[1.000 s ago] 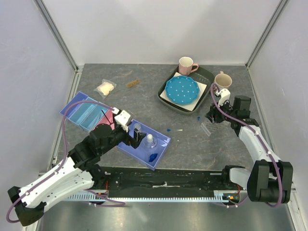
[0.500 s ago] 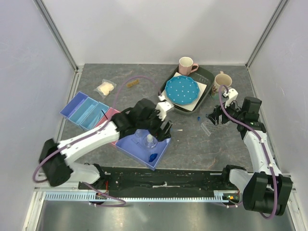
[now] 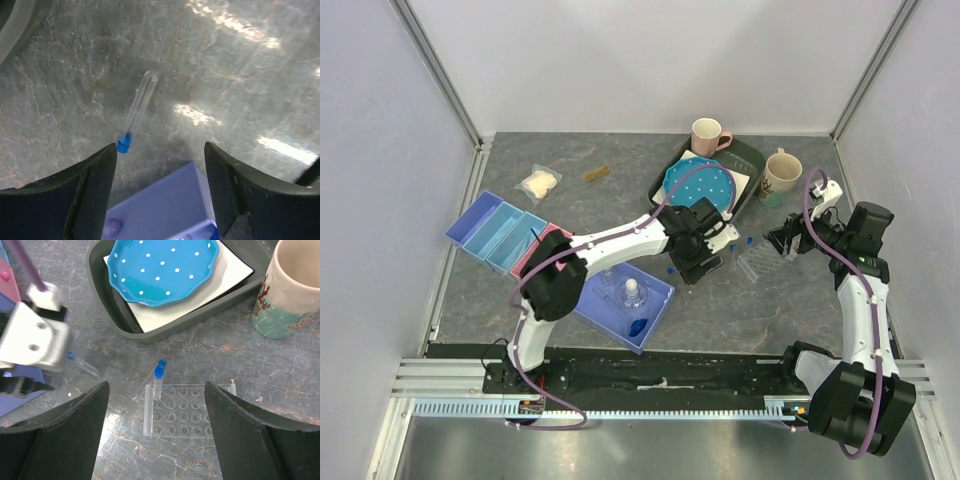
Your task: Organize the chemistry lab equipment
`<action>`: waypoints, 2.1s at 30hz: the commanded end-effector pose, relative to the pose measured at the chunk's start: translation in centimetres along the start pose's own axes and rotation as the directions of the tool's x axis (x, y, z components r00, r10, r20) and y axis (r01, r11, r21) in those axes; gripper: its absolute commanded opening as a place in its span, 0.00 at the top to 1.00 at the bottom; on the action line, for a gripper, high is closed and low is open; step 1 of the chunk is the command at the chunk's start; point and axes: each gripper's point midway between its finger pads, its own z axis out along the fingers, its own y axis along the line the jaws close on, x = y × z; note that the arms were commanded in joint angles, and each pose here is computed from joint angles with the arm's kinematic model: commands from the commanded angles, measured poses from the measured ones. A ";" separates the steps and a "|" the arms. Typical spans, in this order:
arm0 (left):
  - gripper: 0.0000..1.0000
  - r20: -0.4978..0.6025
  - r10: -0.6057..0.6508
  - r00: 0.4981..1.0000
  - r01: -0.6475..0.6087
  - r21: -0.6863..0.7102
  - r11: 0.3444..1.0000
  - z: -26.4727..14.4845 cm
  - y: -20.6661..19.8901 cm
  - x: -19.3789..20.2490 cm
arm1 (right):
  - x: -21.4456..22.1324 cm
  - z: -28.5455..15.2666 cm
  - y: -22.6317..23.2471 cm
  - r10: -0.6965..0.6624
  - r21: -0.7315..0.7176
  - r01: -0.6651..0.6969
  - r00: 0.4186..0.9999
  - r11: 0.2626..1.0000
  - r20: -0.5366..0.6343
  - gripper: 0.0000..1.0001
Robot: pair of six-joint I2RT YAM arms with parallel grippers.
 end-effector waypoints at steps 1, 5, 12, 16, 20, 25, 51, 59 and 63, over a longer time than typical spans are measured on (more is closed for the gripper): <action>0.24 -0.088 0.149 0.985 -0.155 -0.062 0.986 1.4 2.0 0.0 | -2.6 -0.8 0.7 -0.032 -0.037 0.035 0.997 0.999 0.064 0.16; 0.27 -0.111 0.217 0.970 -0.224 -0.058 0.973 3.0 2.7 -0.2 | -2.7 -0.9 0.9 -0.025 -0.049 0.028 0.997 0.998 0.071 0.16; 0.33 -0.114 0.273 0.955 -0.277 -0.023 0.961 4.9 2.7 -0.7 | -2.7 -0.9 0.8 -0.019 -0.054 0.023 0.997 0.998 0.069 0.15; 0.37 -0.127 0.278 0.952 -0.283 -0.025 0.959 6.0 2.9 -0.7 | -2.6 -0.9 0.8 -0.019 -0.053 0.023 0.998 0.998 0.068 0.15; 0.46 -0.136 0.279 0.951 -0.284 -0.019 0.959 6.7 3.0 -0.5 | -2.5 -0.9 0.7 -0.014 -0.056 0.018 0.998 0.998 0.064 0.15; 0.61 -0.140 0.266 0.954 -0.271 -0.015 0.962 7.1 2.9 -0.3 | -2.4 -0.8 0.7 -0.012 -0.057 0.016 0.998 0.998 0.061 0.15; 0.97 0.275 -0.312 0.909 0.226 0.305 0.925 -4.4 -3.3 -7.0 | -3.1 -2.1 3.8 -0.072 -0.197 0.094 0.990 0.976 0.119 0.15; 0.97 0.133 -0.521 0.843 0.352 0.597 0.721 -8.6 -5.2 -4.0 | -4.1 -4.4 6.3 -0.324 -0.304 0.334 0.942 0.892 0.085 0.02; 0.97 0.061 -0.539 0.840 0.375 0.652 0.659 -9.5 -6.3 -3.5 | -2.2 -5.9 10.2 -0.412 -0.502 0.363 0.911 0.785 0.015 0.02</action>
